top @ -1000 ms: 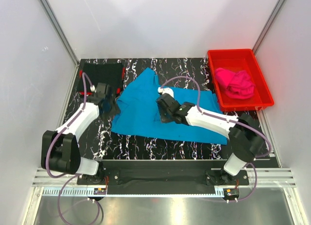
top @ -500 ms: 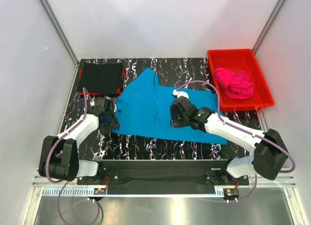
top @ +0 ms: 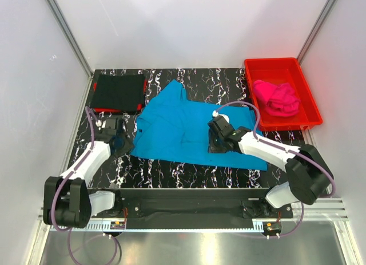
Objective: Fold and stack the t-shirts
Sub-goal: Fold the tshirt
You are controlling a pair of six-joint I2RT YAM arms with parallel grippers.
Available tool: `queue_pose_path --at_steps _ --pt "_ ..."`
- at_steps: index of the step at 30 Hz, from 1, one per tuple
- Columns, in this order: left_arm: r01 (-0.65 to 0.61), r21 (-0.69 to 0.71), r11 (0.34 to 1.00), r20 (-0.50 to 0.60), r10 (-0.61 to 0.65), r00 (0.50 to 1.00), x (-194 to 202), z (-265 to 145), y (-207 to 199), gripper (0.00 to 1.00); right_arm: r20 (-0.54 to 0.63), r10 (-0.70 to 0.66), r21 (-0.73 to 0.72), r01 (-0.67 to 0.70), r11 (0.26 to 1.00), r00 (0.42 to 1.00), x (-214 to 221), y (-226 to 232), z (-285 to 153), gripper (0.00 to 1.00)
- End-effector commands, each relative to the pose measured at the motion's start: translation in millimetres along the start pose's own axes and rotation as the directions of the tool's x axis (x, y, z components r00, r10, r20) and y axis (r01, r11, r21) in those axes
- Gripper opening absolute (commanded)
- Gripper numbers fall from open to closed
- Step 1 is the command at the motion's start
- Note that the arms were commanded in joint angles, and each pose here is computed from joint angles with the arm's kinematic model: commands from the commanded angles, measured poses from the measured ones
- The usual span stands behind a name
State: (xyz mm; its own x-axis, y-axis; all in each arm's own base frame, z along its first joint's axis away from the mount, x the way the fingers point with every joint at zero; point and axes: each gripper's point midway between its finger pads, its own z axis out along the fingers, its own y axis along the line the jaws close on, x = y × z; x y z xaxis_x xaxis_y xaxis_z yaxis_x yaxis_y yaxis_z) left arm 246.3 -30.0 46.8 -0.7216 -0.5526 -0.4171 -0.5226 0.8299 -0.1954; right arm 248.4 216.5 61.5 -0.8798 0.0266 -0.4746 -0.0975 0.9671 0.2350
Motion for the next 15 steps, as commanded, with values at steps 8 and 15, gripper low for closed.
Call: queue_pose_path --at_steps 8,15 --pt "0.034 0.142 0.989 0.010 -0.036 0.999 2.3 11.3 -16.9 0.40 0.003 0.038 -0.039 -0.038 0.999 0.999 -3.4 7.0 14.1 0.35" --pt "0.042 0.123 0.992 0.020 -0.044 0.999 3.2 13.1 -11.3 0.39 0.002 0.039 -0.045 -0.039 0.998 0.999 -3.0 5.1 15.8 0.35"
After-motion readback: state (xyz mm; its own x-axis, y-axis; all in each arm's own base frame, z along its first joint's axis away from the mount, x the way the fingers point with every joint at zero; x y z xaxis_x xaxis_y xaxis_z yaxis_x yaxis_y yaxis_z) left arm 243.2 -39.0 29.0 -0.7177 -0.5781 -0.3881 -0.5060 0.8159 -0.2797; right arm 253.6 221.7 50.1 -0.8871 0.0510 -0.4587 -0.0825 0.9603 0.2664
